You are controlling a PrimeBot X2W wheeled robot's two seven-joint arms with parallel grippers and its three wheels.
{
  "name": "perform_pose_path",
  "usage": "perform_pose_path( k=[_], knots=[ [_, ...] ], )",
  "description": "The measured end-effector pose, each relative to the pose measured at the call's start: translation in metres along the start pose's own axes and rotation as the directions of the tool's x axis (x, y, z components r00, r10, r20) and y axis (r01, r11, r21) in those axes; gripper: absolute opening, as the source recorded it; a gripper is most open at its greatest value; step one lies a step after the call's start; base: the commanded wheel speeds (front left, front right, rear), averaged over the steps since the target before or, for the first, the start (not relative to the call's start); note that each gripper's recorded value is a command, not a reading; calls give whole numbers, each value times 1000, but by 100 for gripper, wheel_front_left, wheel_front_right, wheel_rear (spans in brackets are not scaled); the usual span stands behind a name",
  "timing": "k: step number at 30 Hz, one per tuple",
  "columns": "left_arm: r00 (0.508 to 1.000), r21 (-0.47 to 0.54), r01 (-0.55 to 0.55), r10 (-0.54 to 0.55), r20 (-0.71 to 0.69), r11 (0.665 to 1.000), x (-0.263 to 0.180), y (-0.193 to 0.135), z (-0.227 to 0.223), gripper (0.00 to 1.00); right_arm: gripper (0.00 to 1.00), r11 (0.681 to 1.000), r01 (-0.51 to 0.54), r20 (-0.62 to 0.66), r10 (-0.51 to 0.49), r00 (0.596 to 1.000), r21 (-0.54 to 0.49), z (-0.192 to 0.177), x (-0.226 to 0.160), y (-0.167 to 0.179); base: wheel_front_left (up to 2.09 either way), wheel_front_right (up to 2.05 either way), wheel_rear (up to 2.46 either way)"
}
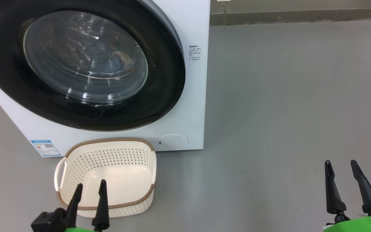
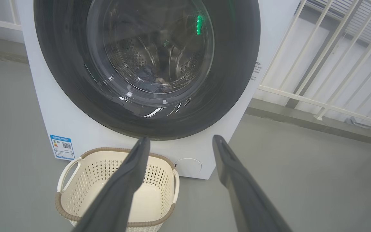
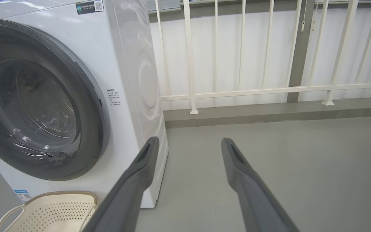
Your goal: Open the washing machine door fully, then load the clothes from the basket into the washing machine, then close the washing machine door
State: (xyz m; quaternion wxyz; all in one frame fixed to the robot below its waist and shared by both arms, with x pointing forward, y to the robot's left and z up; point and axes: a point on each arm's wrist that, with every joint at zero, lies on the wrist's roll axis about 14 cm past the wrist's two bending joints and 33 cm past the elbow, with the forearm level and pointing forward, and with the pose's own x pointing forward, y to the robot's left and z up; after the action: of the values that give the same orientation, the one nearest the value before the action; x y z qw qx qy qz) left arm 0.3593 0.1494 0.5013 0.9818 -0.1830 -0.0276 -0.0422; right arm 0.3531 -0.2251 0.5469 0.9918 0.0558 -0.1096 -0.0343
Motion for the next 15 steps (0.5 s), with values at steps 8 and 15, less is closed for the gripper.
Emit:
perform_pose_path(
  k=[8,15],
  knots=[
    [999,-15,-19,18,-49,1000,-7,3,-16,0,0,1000,9,-52,-8,999,12,-17,-5,0,0,0,0],
    [993,-68,-55,48,-105,996,-16,8,-33,0,0,997,36,-108,-29,994,63,-32,-11,-3,0,0,0]
  ],
)
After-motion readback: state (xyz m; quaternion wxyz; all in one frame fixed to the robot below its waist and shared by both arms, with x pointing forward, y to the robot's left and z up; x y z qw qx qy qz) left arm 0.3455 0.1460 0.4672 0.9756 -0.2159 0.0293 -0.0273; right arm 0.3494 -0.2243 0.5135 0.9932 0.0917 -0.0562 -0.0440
